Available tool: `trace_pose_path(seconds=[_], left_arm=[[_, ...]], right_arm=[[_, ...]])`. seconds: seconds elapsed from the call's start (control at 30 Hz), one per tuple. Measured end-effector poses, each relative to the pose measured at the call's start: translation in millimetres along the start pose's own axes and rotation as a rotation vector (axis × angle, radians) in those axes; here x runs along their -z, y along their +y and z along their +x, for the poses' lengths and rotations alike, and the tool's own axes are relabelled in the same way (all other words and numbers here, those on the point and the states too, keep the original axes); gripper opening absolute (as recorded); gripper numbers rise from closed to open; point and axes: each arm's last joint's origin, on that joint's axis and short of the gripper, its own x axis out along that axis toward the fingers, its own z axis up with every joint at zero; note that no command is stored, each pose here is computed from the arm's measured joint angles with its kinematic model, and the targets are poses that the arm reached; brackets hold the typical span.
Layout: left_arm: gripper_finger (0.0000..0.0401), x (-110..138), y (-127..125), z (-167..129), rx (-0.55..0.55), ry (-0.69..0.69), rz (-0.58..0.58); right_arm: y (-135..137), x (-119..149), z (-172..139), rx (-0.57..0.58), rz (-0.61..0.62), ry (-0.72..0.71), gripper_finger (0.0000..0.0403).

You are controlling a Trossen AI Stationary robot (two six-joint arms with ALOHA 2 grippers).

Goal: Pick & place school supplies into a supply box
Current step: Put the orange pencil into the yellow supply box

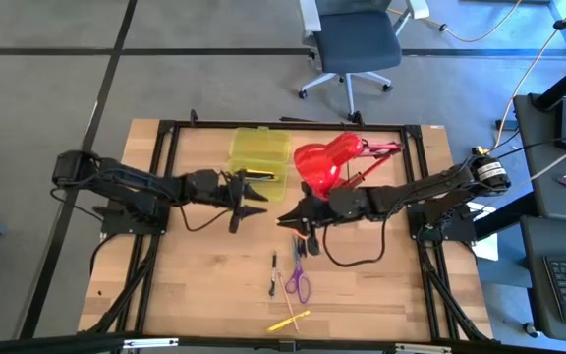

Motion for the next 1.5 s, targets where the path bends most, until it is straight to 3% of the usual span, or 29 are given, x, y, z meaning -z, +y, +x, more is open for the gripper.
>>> trace_pose_path(seconds=[0.13,0.4,0.6,0.87,1.27,1.5], left_arm=[[0.0142,10,-12,10,0.053,0.023,0.009],[0.0141,27,-36,31,0.155,-0.080,0.089],[0.0141,34,-43,46,0.154,-0.144,0.138],[0.0141,31,-46,68,0.150,-0.159,0.166],[0.0139,17,-50,67,0.226,-0.275,0.175],[0.0110,7,-51,66,0.234,-0.361,0.179]], right_arm=[[7,-12,-1,-0.056,-0.067,-0.132,0.0040],[21,-31,-7,-0.085,-0.209,-0.343,0.0042],[23,-39,-11,-0.075,-0.262,-0.435,0.0041],[23,-39,-10,-0.069,-0.280,-0.452,0.0043],[22,-28,-5,-0.077,-0.287,-0.334,0.0045],[22,-26,-5,-0.073,-0.288,-0.328,0.0046]])
